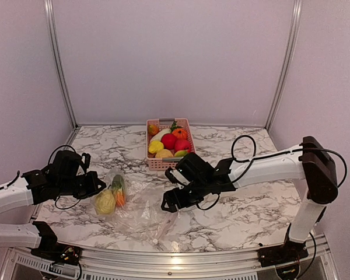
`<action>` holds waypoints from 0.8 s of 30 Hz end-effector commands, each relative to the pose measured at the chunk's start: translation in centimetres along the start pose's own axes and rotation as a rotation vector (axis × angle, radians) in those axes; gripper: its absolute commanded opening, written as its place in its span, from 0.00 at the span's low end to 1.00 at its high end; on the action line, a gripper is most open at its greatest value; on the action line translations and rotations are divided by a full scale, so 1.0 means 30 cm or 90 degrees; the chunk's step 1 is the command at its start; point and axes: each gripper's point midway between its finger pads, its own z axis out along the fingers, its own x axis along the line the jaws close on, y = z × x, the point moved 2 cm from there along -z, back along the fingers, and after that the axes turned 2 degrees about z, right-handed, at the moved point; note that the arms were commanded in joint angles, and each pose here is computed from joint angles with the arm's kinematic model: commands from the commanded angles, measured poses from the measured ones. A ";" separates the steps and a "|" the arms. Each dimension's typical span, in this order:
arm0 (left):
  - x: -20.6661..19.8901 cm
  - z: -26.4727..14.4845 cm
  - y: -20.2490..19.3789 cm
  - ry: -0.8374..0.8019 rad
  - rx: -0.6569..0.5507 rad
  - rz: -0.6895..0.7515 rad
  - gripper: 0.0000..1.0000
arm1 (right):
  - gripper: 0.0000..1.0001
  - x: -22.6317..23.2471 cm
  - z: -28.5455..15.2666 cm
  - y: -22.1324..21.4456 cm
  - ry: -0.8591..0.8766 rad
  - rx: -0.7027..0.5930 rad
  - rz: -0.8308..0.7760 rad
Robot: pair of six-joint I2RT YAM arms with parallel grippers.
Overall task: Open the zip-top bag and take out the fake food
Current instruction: Adjust the zipper food storage bag at the center of the board.
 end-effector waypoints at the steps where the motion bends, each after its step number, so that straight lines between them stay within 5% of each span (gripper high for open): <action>1: 0.014 0.004 -0.002 0.009 -0.014 -0.030 0.00 | 0.84 0.012 -0.080 -0.012 0.002 -0.018 0.012; 15: -0.016 0.018 -0.042 -0.013 -0.008 -0.037 0.00 | 0.78 0.084 -0.041 -0.030 0.118 -0.024 0.068; 21: -0.042 -0.003 -0.026 -0.025 -0.018 -0.029 0.00 | 0.53 0.096 -0.008 -0.003 0.119 -0.025 0.060; 24: -0.053 -0.028 -0.001 -0.019 -0.030 -0.020 0.00 | 0.30 0.063 0.008 0.005 0.084 -0.028 0.058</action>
